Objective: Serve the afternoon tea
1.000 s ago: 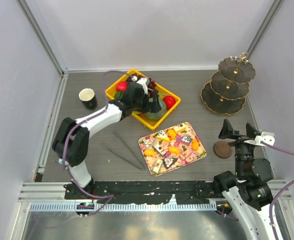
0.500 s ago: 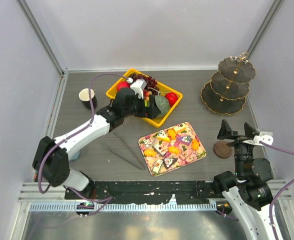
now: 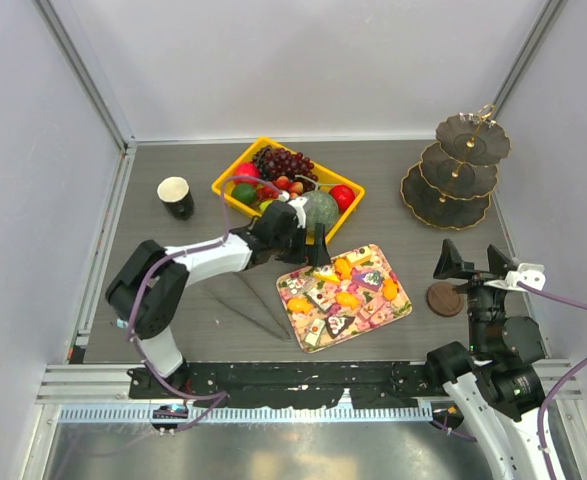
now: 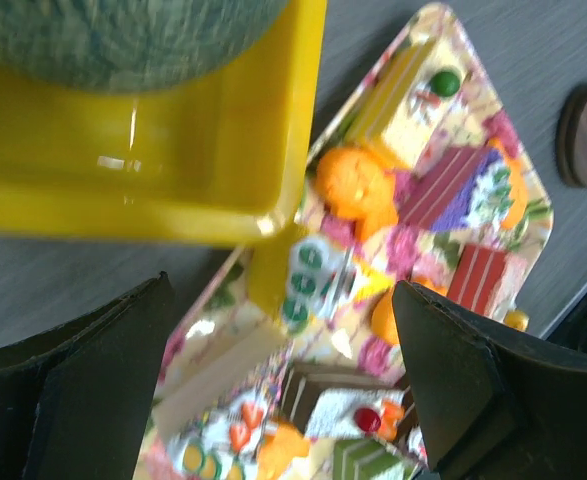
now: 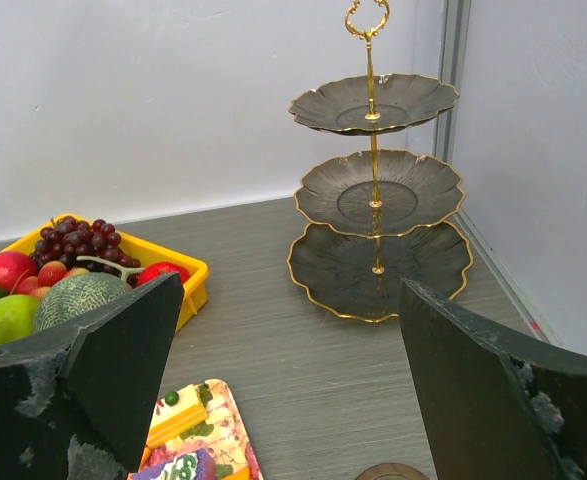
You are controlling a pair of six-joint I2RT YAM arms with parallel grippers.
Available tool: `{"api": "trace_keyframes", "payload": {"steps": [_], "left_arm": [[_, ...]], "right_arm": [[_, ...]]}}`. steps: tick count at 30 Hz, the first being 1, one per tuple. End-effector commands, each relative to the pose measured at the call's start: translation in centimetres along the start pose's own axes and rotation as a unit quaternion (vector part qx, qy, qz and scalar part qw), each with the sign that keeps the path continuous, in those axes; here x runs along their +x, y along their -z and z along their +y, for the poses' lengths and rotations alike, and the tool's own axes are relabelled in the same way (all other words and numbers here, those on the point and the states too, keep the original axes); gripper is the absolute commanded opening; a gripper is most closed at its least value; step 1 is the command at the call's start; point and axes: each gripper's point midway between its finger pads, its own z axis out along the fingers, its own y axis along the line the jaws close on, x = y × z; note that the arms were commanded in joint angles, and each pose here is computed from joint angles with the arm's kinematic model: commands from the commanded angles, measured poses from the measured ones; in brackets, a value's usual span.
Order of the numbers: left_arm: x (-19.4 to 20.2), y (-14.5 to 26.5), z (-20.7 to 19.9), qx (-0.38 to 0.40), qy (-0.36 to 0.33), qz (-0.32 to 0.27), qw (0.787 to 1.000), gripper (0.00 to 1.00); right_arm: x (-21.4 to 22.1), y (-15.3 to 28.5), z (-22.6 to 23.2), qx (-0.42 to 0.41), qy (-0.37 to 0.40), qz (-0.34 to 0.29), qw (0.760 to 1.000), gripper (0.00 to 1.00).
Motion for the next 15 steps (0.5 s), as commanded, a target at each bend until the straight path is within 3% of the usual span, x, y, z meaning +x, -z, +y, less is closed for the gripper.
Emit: {"api": "trace_keyframes", "payload": {"steps": [1, 9, 15], "left_arm": [[-6.6, -1.8, -2.1, 0.044, 0.005, -0.068, 0.997, 0.99], [-17.0, -4.2, 2.2, 0.027, 0.040, -0.144, 0.988, 0.99], [-22.3, -5.0, 3.5, 0.040, 0.049, -0.163, 0.985, 0.99]], "right_arm": [[-1.2, 0.3, 0.0, -0.003, -0.005, -0.020, 1.000, 0.95], [-0.5, -0.3, 1.0, -0.020, -0.003, 0.011, 1.000, 0.95], [1.8, -0.7, 3.9, -0.068, -0.027, 0.126, 0.989, 0.96]]}}
